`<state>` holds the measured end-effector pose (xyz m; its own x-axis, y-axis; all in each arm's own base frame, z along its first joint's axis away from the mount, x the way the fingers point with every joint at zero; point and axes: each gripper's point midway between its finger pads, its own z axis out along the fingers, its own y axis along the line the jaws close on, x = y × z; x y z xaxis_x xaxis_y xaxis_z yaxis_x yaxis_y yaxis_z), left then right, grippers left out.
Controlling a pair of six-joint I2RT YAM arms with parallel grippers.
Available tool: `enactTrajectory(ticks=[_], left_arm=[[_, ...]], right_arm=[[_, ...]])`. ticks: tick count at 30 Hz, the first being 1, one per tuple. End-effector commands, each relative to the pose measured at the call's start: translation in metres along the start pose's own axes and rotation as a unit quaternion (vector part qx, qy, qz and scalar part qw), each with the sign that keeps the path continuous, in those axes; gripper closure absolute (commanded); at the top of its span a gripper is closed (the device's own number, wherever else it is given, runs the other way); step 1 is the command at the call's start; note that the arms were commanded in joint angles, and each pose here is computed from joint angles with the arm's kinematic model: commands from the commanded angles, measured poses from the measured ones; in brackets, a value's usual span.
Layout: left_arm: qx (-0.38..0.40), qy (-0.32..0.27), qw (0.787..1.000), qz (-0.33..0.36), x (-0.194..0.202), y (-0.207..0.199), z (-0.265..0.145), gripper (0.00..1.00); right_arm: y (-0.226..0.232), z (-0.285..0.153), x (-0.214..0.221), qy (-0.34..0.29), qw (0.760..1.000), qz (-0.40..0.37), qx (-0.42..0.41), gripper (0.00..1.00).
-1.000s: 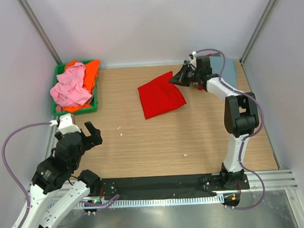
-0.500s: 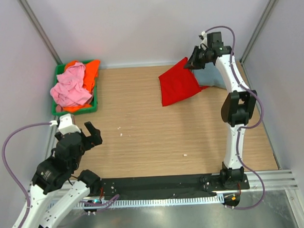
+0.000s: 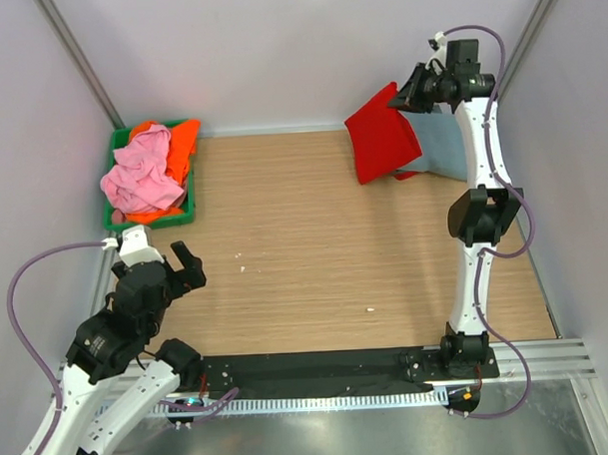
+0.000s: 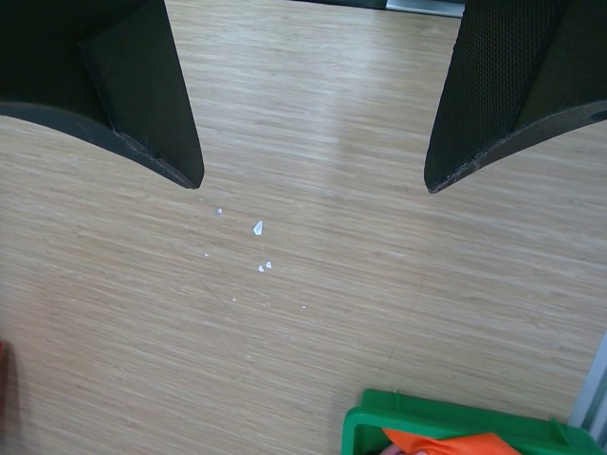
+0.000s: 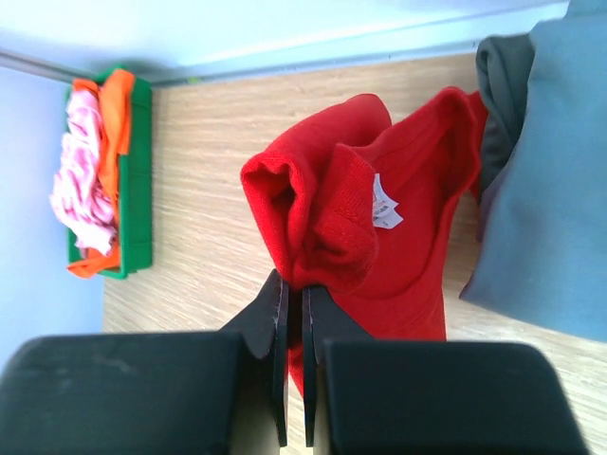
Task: Fold and stack the t-shirts
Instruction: Neatly place the folded tshirt to the corner
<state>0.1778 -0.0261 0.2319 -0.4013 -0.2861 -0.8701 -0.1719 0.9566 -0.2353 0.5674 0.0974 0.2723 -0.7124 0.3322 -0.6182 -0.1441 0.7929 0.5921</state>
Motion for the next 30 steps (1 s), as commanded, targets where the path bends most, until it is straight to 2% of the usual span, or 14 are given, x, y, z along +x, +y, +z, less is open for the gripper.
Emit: enactTrajectory(ticks=[1,13,23,30], left_arm=[[-0.009,-0.02,1.0,-0.015,-0.009,0.0,0.003,0.0],[-0.022,-0.001,1.0,-0.001,-0.003,-0.002,0.01,0.0],[-0.023,0.0,1.0,-0.001,-0.003,-0.002,0.011,0.0],[-0.018,0.0,1.0,0.001,-0.002,-0.004,0.011,0.0]], right_arm=[[0.028,-0.029,-0.04,-0.061,0.997,-0.014,-0.055,0.99],[0.023,-0.069,-0.085,-0.122,0.987,0.004,-0.102,0.98],[-0.068,-0.048,-0.073,-0.096,0.993,0.05,-0.04,0.99],[-0.123,-0.034,-0.072,-0.094,0.991,0.093,-0.034,0.99]])
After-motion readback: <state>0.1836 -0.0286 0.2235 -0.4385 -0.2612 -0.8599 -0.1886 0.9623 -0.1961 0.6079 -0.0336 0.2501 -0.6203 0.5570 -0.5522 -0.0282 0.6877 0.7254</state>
